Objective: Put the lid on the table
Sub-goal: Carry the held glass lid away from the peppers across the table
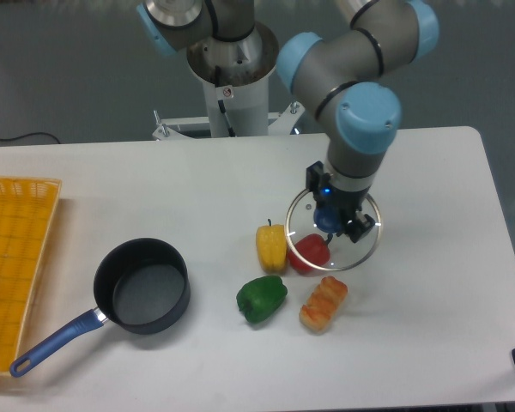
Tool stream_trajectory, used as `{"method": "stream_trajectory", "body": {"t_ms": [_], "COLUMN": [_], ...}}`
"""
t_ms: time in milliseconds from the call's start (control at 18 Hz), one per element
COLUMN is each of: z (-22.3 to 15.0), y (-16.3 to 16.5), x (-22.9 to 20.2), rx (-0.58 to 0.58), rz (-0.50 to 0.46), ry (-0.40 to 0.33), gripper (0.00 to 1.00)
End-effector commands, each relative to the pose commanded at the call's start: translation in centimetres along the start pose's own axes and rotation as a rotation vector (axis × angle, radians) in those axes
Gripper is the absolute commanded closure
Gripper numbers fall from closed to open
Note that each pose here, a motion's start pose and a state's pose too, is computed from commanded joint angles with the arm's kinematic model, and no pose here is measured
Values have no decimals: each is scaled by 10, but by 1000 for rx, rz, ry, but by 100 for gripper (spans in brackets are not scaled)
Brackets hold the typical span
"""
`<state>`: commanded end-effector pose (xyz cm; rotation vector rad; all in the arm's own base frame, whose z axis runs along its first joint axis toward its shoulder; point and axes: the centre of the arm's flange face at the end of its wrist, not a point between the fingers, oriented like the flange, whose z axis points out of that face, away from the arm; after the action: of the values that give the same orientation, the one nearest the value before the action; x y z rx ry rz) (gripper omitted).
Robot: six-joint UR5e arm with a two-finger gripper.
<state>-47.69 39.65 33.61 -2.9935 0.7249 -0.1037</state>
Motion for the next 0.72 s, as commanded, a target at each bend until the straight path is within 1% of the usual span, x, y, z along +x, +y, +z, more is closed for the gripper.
{"method": "stream_trajectory", "body": {"t_ms": [111,222,389,722], "z": [3,9,17,31], "y": [9,18,32,60], "x": [-7,-13,-20,-32], "rx": [41,48,64,73], "rz": [-8,-17,6,12], "ry": [-16,-15,-16,-17], "gripper": [41,41,41,41]}}
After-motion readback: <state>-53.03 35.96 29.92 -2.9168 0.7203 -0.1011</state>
